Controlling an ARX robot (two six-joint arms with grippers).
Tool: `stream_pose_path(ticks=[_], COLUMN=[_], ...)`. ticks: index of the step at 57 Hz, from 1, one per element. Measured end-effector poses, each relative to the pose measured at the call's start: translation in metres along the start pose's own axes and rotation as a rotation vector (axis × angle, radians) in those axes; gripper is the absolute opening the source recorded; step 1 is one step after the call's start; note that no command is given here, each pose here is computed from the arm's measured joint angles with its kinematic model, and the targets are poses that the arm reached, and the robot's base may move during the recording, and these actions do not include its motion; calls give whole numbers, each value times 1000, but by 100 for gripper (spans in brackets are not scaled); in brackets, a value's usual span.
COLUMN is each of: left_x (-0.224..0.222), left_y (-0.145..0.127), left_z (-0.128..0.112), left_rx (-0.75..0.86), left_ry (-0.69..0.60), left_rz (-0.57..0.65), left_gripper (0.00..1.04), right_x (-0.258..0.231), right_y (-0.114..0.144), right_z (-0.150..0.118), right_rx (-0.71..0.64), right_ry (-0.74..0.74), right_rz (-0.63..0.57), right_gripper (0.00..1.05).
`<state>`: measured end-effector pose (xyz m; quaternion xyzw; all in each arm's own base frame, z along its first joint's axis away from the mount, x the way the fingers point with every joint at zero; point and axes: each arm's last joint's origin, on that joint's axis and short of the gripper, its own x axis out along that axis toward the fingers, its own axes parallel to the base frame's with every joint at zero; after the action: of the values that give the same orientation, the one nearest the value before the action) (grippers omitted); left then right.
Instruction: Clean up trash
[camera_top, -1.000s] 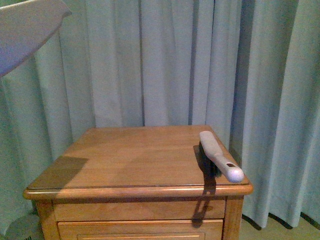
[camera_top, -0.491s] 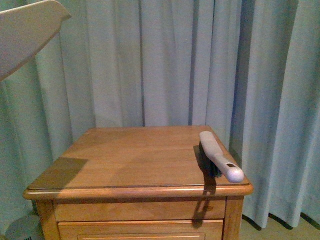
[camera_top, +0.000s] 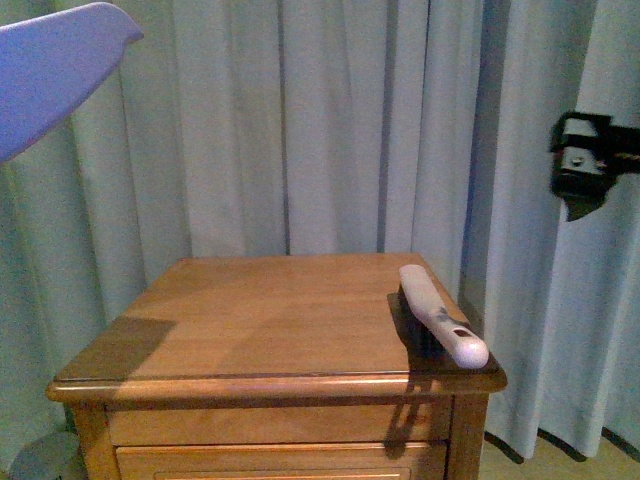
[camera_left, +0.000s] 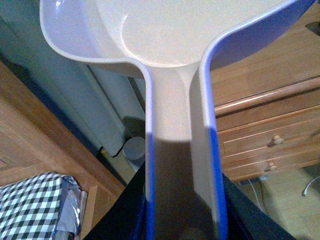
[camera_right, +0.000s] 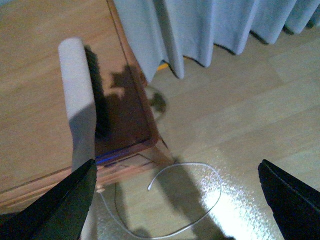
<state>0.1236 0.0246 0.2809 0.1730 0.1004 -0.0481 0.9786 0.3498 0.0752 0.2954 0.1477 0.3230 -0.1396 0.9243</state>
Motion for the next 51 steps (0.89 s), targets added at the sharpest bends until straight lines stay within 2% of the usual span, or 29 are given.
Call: stream_pose_path(ticks=[14,43,49,51], left_x=[0,0,0,0], left_y=[0,0,0,0], left_z=[0,0,0,0], left_rx=[0,0,0,0], left_ry=[0,0,0,0], left_rz=[0,0,0,0], left_gripper=[27,27,27,27], right_x=[37,81,86,86], right_y=[43,74,75,76], right_z=[-15,-51,-54,-55], right_rx=[0,-29,-33,-33], right_ry=[106,198,206,204], right_rz=[-15,-39,-47,-43], right_gripper=[97,97,83,75])
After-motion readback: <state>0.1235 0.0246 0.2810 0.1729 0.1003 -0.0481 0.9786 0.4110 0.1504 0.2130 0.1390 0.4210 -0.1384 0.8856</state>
